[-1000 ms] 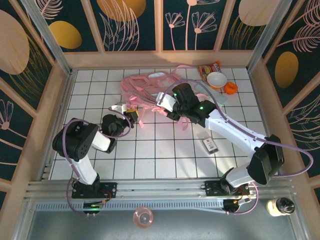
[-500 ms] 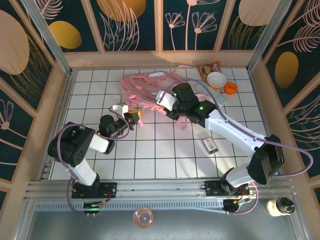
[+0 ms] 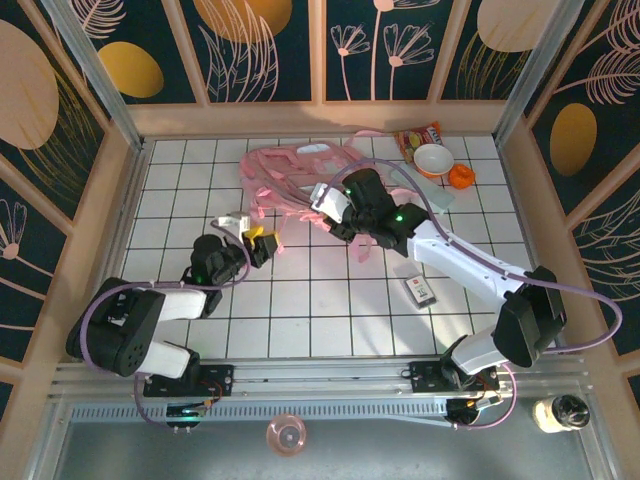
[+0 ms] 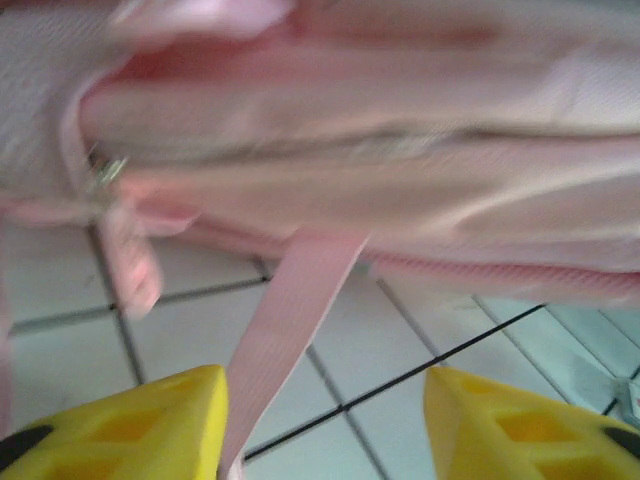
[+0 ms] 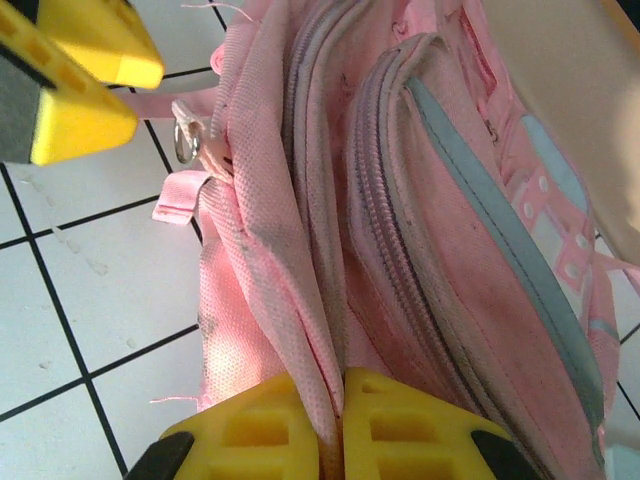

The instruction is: Pack books, pencil case, and school supplies into a backpack

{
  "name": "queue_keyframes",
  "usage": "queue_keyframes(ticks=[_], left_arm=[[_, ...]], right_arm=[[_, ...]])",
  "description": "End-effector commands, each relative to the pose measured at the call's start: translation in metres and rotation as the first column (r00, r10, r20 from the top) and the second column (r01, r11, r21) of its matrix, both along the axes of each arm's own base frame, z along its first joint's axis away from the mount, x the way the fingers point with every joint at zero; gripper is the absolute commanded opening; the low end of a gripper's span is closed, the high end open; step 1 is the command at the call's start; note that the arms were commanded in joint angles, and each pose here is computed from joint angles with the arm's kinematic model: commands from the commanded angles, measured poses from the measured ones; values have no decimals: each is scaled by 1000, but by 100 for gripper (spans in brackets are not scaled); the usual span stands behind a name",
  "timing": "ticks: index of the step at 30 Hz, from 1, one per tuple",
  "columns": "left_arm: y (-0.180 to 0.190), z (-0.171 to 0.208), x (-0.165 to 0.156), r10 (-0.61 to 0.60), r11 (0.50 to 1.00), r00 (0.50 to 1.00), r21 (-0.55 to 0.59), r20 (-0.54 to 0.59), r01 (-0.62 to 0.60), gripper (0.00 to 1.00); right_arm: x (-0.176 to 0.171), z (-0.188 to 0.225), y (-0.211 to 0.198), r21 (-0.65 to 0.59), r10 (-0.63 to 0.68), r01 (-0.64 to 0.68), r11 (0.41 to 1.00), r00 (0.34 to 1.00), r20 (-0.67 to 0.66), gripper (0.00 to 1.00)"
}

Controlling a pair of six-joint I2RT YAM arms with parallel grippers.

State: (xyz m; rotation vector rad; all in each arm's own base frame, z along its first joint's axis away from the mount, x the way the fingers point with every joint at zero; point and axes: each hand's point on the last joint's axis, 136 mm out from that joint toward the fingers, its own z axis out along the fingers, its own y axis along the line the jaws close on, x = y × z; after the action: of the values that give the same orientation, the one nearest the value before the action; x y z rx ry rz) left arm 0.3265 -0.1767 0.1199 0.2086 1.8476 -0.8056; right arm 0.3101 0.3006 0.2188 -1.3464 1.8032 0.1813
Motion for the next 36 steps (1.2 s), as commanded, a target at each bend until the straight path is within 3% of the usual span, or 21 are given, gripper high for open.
queue_keyframes(ticks=[1,4,8,13,22,30,36], left_arm=[[18,-8,3,106,994,994,-8,33,-105,72],[19,-4,2,108,994,989,-17,101,-107,77],[13,11,-2,65,998,973,-27,220,-60,76],[5,20,2,27,999,959,-24,282,-21,75],[8,11,13,73,997,953,-56,293,-60,68],[10,22,16,89,995,934,-62,345,-72,70],[7,35,19,83,996,920,-73,382,-59,64]], right_arm=[[-8,64,15,178,66,-91,980,988,142,0],[-11,61,12,159,84,-111,981,983,165,0],[-15,61,10,155,85,-109,982,984,154,0],[-19,64,11,166,93,-118,979,984,150,0],[-27,68,14,175,118,-142,974,983,143,0],[-34,64,11,173,125,-146,974,984,126,0],[-40,66,11,183,132,-152,971,984,118,0]])
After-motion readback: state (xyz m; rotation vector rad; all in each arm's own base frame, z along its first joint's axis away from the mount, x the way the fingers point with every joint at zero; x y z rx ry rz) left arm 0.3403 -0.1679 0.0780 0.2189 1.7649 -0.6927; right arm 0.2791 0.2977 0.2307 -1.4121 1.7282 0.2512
